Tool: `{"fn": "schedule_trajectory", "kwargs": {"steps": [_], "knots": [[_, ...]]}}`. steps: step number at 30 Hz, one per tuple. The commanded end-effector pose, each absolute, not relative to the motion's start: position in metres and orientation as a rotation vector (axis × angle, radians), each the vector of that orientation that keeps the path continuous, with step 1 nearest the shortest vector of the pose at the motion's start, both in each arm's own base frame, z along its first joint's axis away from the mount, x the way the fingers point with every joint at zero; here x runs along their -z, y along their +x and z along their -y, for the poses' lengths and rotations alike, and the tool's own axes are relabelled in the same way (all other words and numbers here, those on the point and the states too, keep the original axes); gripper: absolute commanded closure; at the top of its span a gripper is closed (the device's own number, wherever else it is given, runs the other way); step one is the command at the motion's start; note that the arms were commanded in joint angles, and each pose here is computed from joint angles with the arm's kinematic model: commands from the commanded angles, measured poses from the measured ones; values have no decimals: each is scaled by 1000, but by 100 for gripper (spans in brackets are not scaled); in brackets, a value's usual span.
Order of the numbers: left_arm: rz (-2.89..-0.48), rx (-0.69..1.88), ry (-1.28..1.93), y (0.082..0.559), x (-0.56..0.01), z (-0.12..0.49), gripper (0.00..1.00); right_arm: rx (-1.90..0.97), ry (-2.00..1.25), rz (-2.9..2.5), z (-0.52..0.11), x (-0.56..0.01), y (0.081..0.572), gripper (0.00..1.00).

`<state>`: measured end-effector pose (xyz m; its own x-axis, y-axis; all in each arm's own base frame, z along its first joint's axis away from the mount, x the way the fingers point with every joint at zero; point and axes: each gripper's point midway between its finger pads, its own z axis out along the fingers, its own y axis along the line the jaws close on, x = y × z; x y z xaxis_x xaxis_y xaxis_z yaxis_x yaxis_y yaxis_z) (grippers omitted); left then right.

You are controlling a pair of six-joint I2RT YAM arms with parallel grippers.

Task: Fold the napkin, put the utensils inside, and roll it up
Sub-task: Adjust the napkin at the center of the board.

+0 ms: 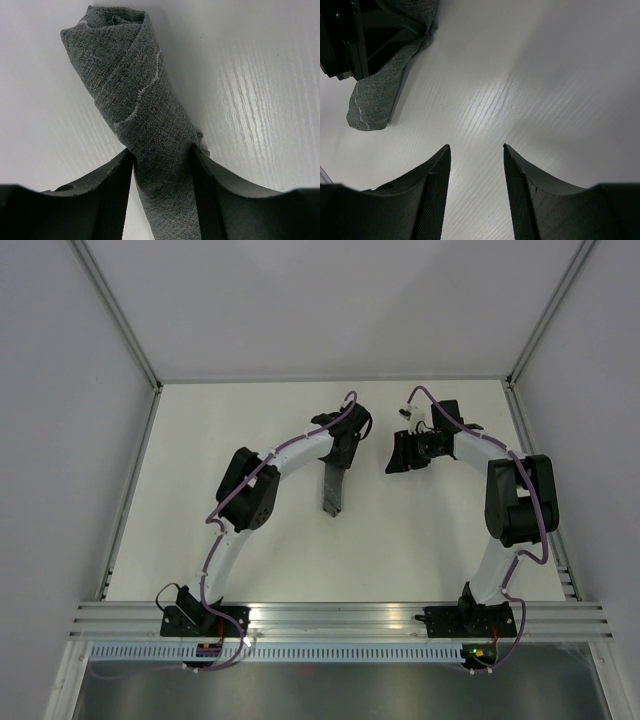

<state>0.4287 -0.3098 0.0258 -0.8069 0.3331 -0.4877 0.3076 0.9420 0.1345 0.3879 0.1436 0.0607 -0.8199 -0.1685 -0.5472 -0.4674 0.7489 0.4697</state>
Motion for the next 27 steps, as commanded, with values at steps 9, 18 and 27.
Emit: {"fn": "schedule_trajectory", "kwargs": {"steps": [9,18,27], "knots": [[-2709,-105,474,400,17,303,38,-789,-496,-2444,-138,-68,389,48],[-2715,-90,465,398,22,302,37,-774,-506,-2448,-136,-68,387,48],[-2668,5,444,406,1,307,35,-754,-516,-2449,-134,-69,386,49]]}}
